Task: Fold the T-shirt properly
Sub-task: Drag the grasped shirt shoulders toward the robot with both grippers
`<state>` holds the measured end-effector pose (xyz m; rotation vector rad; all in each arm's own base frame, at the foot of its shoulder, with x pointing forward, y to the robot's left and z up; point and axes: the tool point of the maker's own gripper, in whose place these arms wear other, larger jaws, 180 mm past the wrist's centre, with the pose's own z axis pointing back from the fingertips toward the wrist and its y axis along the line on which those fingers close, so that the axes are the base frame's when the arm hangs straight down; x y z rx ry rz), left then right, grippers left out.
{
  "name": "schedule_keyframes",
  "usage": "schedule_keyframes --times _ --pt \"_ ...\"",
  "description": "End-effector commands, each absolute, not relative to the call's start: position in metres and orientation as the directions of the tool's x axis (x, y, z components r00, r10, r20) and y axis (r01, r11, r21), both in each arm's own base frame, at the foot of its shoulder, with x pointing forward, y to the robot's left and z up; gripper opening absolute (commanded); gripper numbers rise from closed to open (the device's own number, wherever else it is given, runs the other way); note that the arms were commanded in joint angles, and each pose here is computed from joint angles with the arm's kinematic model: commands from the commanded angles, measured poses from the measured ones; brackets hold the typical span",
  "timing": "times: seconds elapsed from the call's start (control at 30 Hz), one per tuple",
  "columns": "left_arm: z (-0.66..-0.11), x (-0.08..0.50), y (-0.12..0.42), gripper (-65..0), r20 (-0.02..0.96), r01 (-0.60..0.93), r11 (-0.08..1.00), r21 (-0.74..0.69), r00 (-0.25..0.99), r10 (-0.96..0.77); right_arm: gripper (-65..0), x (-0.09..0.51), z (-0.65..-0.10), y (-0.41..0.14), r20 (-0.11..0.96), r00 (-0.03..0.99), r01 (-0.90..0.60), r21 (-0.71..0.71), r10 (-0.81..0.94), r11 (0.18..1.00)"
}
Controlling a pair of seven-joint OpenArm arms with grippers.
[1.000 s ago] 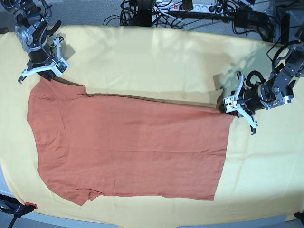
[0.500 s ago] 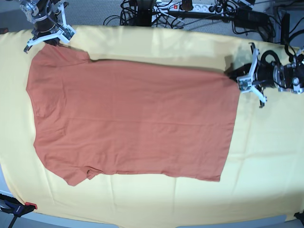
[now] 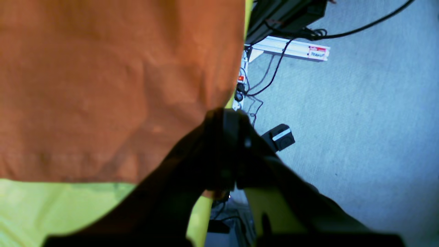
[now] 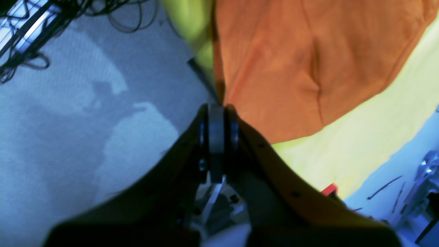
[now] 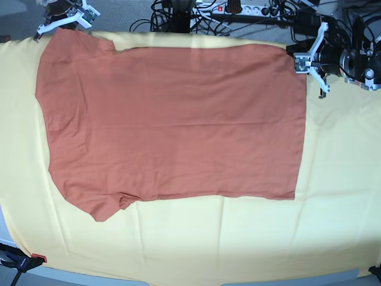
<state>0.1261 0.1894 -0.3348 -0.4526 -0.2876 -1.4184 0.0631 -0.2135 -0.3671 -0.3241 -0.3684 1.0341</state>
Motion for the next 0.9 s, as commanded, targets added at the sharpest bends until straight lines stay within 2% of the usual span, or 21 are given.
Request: schedule_keyframes --times 0.0,0.2,0.33,0.5,0.67,0.87 --pt "-0.327 0.129 0.191 -65.0 0.458 0.990 0.078 -0.118 0.125 -0.880 -65.0 0.058 -0.363 -0.216 0.123 0.460 -0.775 -0.428 0.879 0.465" --pt "-0.326 0.129 0.189 -65.0 0.462 0.990 0.075 -0.118 0.122 -0.878 -65.0 0.034 -0.366 -0.221 0.073 0.486 -0.792 -0.386 0.871 0.474" --pt "-0.327 0.129 0.190 -65.0 0.456 0.992 0.065 -0.109 0.108 -0.884 -65.0 0.039 -0.363 -0.226 0.059 0.482 -0.781 -0.424 0.874 0.460" --pt "-0.322 0.128 0.189 -65.0 0.412 0.999 -0.045 -0.030 -0.029 -0.911 -65.0 0.068 -0.348 -0.236 0.056 0.438 -0.723 -0.571 0.897 0.389" --pt "-0.308 0.123 0.185 -65.0 0.383 0.988 -0.150 0.021 -0.147 -0.912 -65.0 0.071 -0.346 -0.237 0.041 0.422 -0.721 -0.590 0.905 0.363" --pt "-0.304 0.124 0.197 -65.0 0.326 0.981 -0.188 0.037 -0.190 -0.926 -65.0 0.072 -0.345 -0.238 0.035 0.417 -0.720 -0.597 0.908 0.353"
